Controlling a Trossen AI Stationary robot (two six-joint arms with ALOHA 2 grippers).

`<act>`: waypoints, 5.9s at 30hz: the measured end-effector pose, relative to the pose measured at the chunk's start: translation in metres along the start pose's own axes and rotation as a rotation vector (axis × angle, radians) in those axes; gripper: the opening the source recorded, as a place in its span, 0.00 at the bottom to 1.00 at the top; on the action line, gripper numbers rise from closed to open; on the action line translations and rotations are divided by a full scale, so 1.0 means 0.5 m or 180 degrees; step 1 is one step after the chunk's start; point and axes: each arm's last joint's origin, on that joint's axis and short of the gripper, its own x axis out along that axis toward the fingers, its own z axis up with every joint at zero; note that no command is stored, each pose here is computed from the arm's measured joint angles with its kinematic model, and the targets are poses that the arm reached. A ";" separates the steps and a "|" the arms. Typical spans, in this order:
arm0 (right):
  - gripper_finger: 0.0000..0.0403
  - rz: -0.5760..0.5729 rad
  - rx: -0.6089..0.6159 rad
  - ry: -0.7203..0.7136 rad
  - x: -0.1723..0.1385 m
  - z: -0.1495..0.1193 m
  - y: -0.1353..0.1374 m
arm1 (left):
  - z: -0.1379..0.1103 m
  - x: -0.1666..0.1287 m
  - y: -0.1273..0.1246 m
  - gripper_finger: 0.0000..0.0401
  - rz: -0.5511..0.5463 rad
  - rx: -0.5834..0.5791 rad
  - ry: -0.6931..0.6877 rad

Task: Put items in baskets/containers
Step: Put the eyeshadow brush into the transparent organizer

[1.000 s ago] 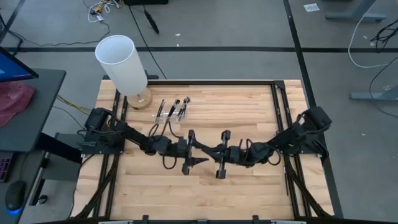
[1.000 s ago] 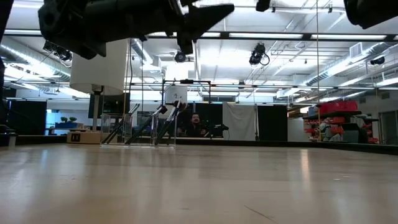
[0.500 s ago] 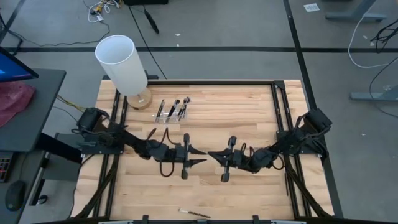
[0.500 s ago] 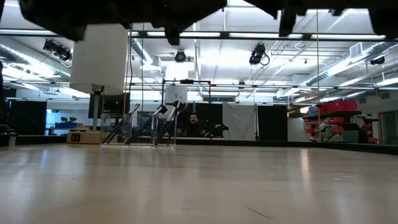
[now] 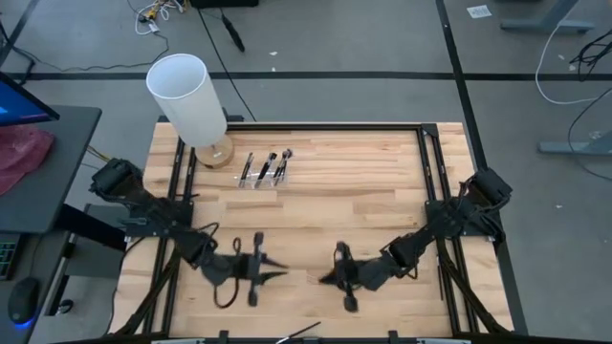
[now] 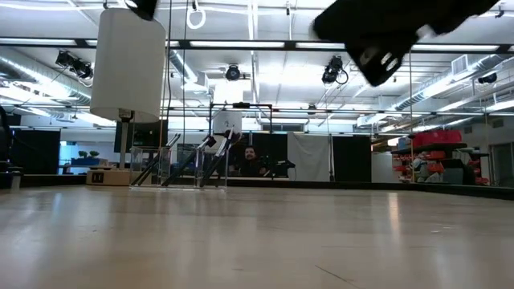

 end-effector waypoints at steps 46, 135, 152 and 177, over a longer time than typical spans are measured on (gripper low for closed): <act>0.03 -0.0077 -0.0368 0.0740 0.171 -0.194 0.085 | -0.010 -0.110 -0.111 0.11 0.0076 -0.1121 -0.0117; 0.02 -0.0285 -0.0419 -0.2053 0.020 0.027 0.041 | -0.047 0.061 -0.046 0.47 0.0148 -0.0663 -0.0888; 0.02 -0.0173 -0.0435 -0.2173 0.010 0.031 0.052 | 0.014 0.073 -0.029 0.32 -0.0139 -0.0522 -0.1556; 0.34 -0.1553 -0.0485 -0.1494 -0.029 0.005 0.072 | 0.058 -0.010 -0.070 0.03 0.0731 -0.0099 -0.0585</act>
